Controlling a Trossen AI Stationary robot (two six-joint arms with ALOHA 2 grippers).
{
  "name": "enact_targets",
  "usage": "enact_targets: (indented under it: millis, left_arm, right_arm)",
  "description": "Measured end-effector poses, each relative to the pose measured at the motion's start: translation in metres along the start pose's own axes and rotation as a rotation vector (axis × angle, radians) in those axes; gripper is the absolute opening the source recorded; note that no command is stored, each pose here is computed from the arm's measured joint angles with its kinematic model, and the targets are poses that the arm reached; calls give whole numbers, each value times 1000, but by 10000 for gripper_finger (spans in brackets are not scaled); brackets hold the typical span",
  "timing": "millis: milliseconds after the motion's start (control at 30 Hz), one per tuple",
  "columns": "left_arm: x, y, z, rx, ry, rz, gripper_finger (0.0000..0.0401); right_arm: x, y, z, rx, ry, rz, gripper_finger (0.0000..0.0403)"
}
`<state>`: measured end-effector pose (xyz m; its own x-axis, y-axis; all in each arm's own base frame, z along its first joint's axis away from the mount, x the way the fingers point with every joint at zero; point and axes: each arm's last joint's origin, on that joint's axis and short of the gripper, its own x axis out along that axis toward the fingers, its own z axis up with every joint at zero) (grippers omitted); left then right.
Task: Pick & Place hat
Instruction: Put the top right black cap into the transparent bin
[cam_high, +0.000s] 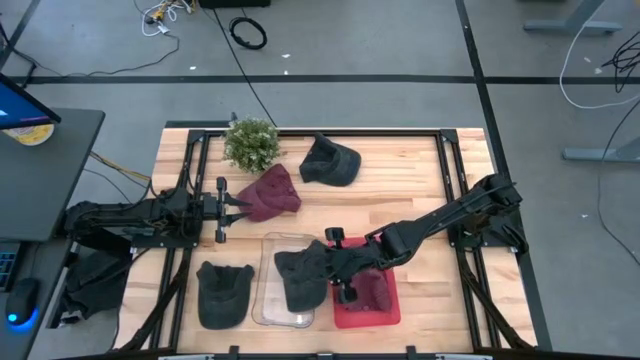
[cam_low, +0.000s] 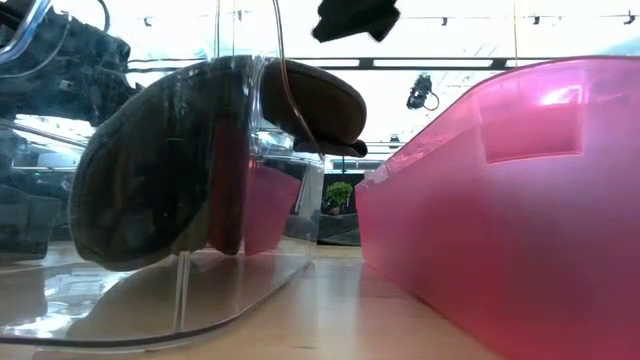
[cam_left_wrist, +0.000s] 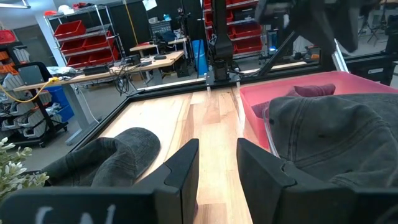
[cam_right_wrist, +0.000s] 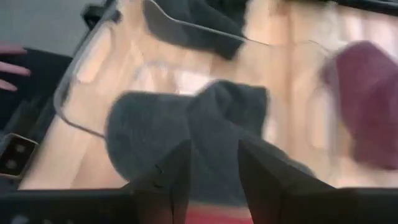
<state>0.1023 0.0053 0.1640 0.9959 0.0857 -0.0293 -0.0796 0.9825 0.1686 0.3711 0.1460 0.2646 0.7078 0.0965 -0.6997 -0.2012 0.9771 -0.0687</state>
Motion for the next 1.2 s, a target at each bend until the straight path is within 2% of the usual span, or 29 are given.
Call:
enact_targets:
  millis: [133, 467, 767, 1200]
  left_arm:
    - [0, 0, 0, 0, 0, 0, 115]
    - [0, 0, 0, 0, -2, 0, 115]
    - [0, 0, 0, 0, 3, -1, 115]
    - [0, 0, 0, 0, 0, 0, 115]
  right_arm:
    - [18, -7, 0, -18, -17, 59, 135]
    - [27, -14, -2, 8, -7, 70, 135]
    - [51, -22, -11, 46, 34, 135, 135]
    - [55, -28, -15, 73, 70, 133, 135]
